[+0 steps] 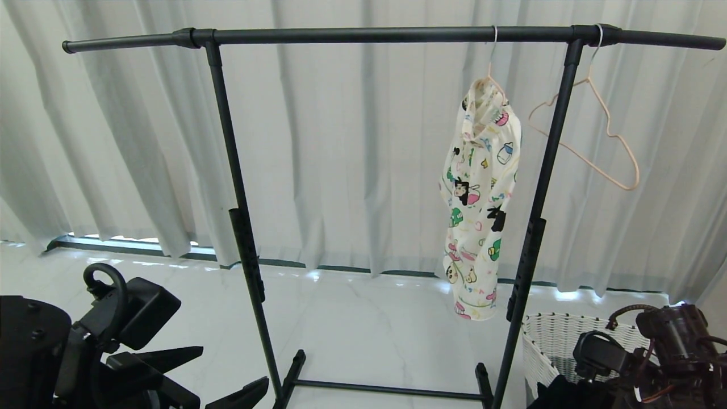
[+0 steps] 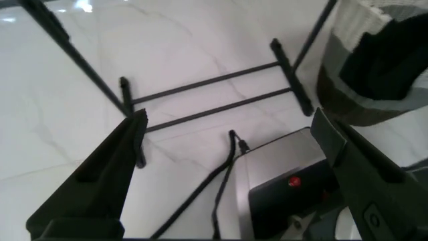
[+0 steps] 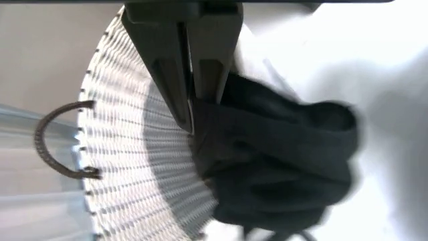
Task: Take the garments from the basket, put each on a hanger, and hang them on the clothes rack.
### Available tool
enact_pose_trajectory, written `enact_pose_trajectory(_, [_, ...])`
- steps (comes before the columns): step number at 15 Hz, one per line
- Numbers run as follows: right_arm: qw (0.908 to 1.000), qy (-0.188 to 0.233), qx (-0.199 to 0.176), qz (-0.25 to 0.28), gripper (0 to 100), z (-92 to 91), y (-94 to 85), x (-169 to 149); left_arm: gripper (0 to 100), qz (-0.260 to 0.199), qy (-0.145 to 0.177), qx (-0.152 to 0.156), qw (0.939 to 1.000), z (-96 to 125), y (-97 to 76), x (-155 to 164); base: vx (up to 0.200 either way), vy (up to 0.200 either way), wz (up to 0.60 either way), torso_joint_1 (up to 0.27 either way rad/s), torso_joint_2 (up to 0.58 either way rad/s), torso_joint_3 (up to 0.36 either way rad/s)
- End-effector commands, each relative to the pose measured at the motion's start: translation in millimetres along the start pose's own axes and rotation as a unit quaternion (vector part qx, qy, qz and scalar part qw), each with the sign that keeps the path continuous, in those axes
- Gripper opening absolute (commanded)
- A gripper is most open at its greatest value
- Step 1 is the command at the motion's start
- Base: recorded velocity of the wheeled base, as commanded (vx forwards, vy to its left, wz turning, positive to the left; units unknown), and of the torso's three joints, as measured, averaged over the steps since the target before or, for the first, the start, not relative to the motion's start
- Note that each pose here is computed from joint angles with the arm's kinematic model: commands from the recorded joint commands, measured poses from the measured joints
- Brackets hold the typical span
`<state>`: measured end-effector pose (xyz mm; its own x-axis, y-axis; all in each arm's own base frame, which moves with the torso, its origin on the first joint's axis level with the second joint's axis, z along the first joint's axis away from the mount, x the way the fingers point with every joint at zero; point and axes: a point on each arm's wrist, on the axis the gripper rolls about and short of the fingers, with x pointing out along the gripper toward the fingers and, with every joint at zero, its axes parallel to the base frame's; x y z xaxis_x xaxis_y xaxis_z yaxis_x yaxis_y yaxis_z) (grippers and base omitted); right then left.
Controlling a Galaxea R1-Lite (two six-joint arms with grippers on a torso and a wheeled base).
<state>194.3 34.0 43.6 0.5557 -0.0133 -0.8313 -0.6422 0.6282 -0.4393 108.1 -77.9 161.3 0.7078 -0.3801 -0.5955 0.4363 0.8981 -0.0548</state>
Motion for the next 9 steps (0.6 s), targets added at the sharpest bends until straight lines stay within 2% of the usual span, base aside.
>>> enact_pose_trajectory(1, [0.9974,-0.069,0.002,-0.020,0,34.9,-14.9,-60,100,-0.007,0.006,0.013,0.9999,-3,-5.0,1,0.000,0.000,0.00,0.000,0.00,0.000])
enact_pose_trajectory(3, [0.9978,-0.063,0.022,-0.001,0,51.7,-27.1,-92,100,-0.008,0.007,0.013,0.9999,-3,-5.3,1,-0.200,0.000,0.00,0.002,0.00,0.000])
enact_pose_trajectory(4, [0.9969,-0.061,0.048,0.011,0,61.9,-32.6,-111,100,-0.009,0.005,0.013,0.9999,-3,-5.4,1,-0.200,0.000,0.00,0.002,0.00,0.002])
enact_pose_trajectory(6, [0.9941,-0.074,0.075,0.023,0,78.9,-37.4,-135,100,-0.010,0.006,0.013,0.9998,-3,-5.4,1,-0.200,0.000,0.00,0.005,0.00,0.002])
enact_pose_trajectory(9, [0.9926,-0.096,0.064,0.037,0,98.9,-36.5,-154,100,-0.014,0.007,0.015,0.9998,-4,-6.3,1,-0.200,0.000,0.00,0.002,0.00,0.004])
